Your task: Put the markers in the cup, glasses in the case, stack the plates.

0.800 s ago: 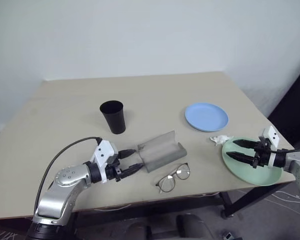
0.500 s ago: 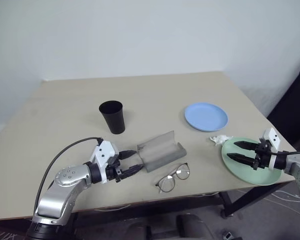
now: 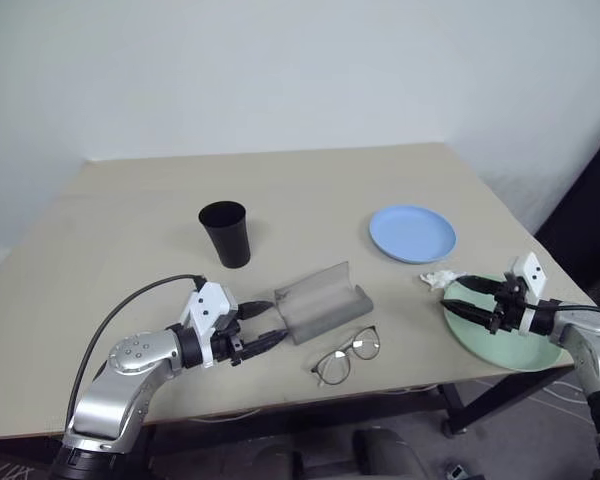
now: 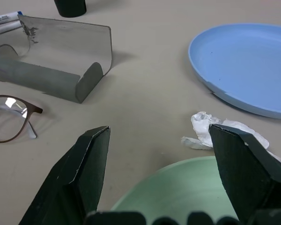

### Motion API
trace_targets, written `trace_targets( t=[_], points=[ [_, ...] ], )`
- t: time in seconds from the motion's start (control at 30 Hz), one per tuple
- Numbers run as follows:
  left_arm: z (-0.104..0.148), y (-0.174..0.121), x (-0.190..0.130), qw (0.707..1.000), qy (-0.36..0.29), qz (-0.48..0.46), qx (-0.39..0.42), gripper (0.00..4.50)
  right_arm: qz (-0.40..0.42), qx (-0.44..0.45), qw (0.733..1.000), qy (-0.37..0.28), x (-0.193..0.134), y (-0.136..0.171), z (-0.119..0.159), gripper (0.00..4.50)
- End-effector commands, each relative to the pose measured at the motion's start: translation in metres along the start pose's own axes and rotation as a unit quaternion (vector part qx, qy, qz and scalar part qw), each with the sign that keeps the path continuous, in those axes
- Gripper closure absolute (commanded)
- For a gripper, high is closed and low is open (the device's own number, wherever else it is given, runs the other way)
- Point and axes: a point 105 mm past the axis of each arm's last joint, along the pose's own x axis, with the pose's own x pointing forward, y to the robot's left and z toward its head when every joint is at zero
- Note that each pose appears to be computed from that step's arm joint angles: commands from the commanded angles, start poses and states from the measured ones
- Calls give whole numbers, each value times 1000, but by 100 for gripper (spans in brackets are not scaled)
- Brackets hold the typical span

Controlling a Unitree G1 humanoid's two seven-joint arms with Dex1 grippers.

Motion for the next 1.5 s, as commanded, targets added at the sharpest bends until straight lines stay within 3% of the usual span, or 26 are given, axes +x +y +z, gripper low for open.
trace_targets(
  t=[0.03, 0.3, 0.6, 0.83, 1.0, 1.2, 1.5],
  points=[
    [16, -8, 0, 1000, -26, -10, 9, 136, -11, -25, 1000, -11, -3, -1, 15, 84],
    [13, -10, 5, 1000, -24, -7, 3, 136, -32, -34, 999, 4, -7, -7, 14, 84],
    [14, -11, 11, 999, -23, -25, 6, 136, -83, -42, 992, 80, -10, -22, 12, 84],
    [11, -15, 18, 999, -24, -34, 1, 136, -77, 85, 985, 132, -1, -14, 27, 84],
    [11, -14, 21, 999, -26, -36, 1, 136, -77, 109, 978, 158, 5, -9, 32, 84],
    [10, -14, 24, 999, -29, -37, 1, 136, -91, 104, 961, 240, 14, 4, 8, 84],
    [10, -14, 26, 999, -30, -38, 2, 136, -95, 76, 953, 278, 12, 11, 3, 84]
  ],
)
